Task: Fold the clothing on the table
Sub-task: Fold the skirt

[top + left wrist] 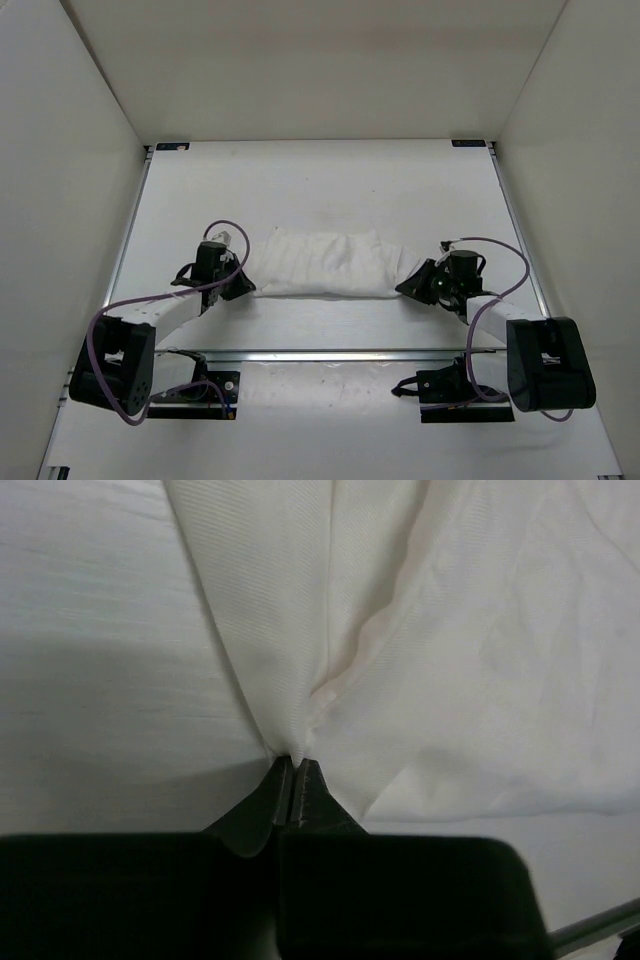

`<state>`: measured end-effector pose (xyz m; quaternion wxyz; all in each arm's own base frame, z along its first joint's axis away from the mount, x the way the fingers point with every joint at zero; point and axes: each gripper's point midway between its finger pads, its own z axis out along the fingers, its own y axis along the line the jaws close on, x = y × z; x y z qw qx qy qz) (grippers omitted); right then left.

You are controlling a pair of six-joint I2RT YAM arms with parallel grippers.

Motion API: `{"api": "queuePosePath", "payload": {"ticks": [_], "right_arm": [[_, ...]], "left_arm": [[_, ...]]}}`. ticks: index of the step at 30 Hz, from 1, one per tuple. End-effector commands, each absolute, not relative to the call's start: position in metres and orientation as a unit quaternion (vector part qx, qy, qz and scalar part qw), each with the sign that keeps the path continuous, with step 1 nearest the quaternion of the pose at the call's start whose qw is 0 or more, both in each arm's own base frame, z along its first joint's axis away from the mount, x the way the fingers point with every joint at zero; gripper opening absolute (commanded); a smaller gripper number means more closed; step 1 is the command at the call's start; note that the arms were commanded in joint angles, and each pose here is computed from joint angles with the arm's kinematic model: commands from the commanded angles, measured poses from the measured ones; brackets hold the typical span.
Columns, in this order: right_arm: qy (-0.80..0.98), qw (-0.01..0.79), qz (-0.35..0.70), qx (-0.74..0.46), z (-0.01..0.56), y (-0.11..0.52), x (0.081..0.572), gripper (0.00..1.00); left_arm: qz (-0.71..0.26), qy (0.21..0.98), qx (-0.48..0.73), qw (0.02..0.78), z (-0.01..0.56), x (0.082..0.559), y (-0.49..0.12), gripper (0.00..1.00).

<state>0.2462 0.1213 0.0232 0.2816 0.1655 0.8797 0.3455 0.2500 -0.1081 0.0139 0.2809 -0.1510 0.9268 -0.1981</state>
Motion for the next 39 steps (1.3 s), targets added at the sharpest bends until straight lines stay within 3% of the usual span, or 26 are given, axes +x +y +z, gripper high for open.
{"api": "queuePosePath", "payload": {"ticks": [1, 9, 15, 28, 39], "right_arm": [[0.873, 0.305, 0.352, 0.147, 0.047, 0.114, 0.262, 0.0], [0.872, 0.381, 0.3, 0.063, 0.154, 0.105, 0.303, 0.0], [0.871, 0.378, 0.312, -0.044, 0.198, 0.168, 0.318, 0.0], [0.848, 0.304, 0.398, -0.172, 0.181, 0.355, 0.299, 0.0], [0.861, 0.237, 0.416, -0.174, 0.129, 0.394, 0.29, 0.0]], "left_arm": [[-0.218, 0.925, -0.121, 0.285, 0.017, 0.254, -0.125, 0.0], [-0.31, 0.894, -0.119, 0.299, 0.042, 0.275, -0.189, 0.0], [-0.328, 0.888, -0.115, 0.302, 0.045, 0.291, -0.215, 0.0], [-0.322, 0.892, -0.116, 0.294, 0.031, 0.287, -0.216, 0.0], [-0.336, 0.888, -0.112, 0.295, 0.033, 0.277, -0.215, 0.0]]}}
